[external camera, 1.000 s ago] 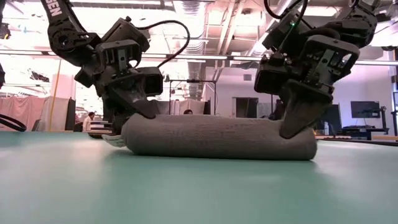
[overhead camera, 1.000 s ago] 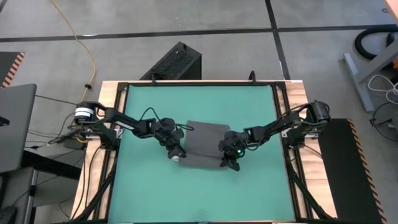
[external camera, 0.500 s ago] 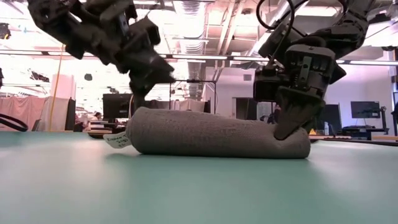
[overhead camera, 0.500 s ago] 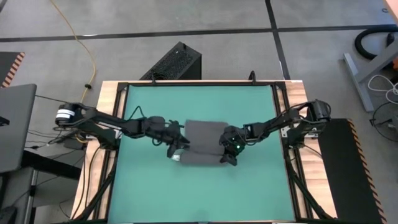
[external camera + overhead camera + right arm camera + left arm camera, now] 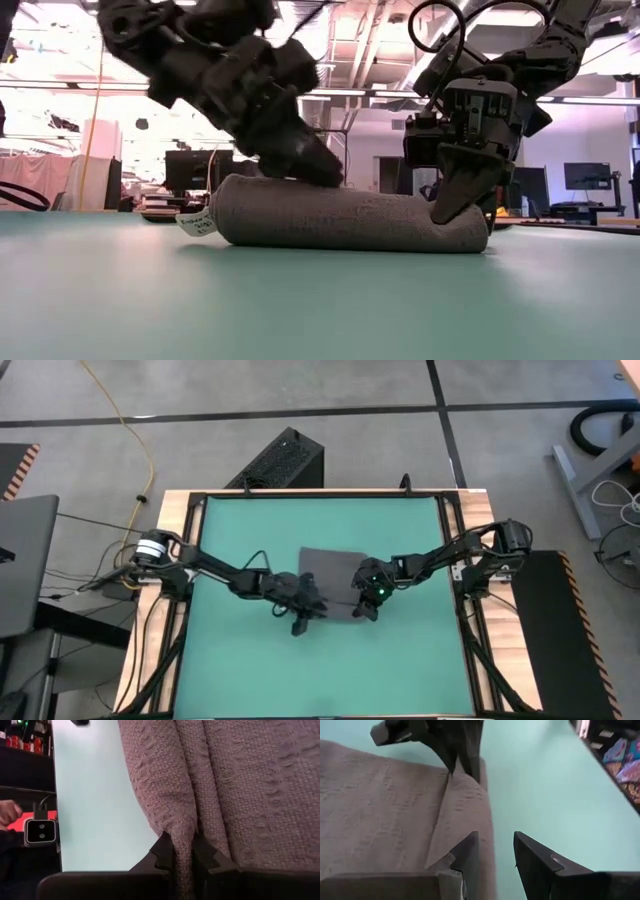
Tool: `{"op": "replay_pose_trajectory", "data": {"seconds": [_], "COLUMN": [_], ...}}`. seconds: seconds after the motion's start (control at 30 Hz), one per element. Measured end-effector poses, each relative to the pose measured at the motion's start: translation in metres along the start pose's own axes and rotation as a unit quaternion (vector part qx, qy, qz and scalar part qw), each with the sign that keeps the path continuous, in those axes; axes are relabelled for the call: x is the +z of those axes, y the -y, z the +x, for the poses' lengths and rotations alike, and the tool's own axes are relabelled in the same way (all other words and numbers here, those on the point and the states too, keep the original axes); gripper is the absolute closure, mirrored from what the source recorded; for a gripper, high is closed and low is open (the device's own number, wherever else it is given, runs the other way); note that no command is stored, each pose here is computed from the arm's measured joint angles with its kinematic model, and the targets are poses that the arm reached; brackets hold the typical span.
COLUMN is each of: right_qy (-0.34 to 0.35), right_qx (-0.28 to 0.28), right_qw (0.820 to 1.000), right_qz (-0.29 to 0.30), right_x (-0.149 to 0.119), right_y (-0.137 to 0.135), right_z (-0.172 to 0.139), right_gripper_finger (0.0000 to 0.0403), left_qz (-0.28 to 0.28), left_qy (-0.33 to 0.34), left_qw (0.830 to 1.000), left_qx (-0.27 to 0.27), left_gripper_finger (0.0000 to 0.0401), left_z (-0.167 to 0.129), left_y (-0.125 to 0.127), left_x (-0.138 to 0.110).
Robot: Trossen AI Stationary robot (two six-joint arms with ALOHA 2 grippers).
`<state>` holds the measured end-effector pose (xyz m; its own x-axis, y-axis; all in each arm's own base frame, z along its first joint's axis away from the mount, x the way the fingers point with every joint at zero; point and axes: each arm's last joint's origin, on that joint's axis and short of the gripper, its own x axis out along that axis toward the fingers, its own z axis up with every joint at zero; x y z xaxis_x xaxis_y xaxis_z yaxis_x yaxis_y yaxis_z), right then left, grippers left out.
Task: Roll towel
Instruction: Roll the gray towel
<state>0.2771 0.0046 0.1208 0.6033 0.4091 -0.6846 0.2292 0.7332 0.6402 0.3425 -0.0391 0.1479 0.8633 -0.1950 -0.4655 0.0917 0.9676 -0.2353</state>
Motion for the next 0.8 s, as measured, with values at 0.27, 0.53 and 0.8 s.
{"op": "replay_pose_trajectory", "data": {"seconds": [0.27, 0.53, 0.8], "right_qy": [0.01, 0.036, 0.037], "right_qx": [0.004, -0.008, 0.014], "right_qw": [1.0, 0.999, 0.999], "right_qz": [-0.002, 0.037, 0.034], "right_x": [0.002, 0.006, 0.008], "right_y": [-0.001, 0.001, -0.006], "right_z": [0.0, -0.001, -0.015], "right_gripper_finger": [0.0349, 0.0275, 0.0182], "left_qz": [-0.013, -0.039, -0.066], "left_qy": [-0.051, -0.093, -0.103], "left_qw": [0.998, 0.994, 0.992], "left_qx": [0.033, 0.041, 0.038], "left_gripper_finger": [0.0292, 0.0292, 0.0295], "left_z": [0.003, 0.009, 0.011], "left_y": [-0.018, -0.029, -0.044], "left_x": [-0.002, -0.017, -0.021]}}
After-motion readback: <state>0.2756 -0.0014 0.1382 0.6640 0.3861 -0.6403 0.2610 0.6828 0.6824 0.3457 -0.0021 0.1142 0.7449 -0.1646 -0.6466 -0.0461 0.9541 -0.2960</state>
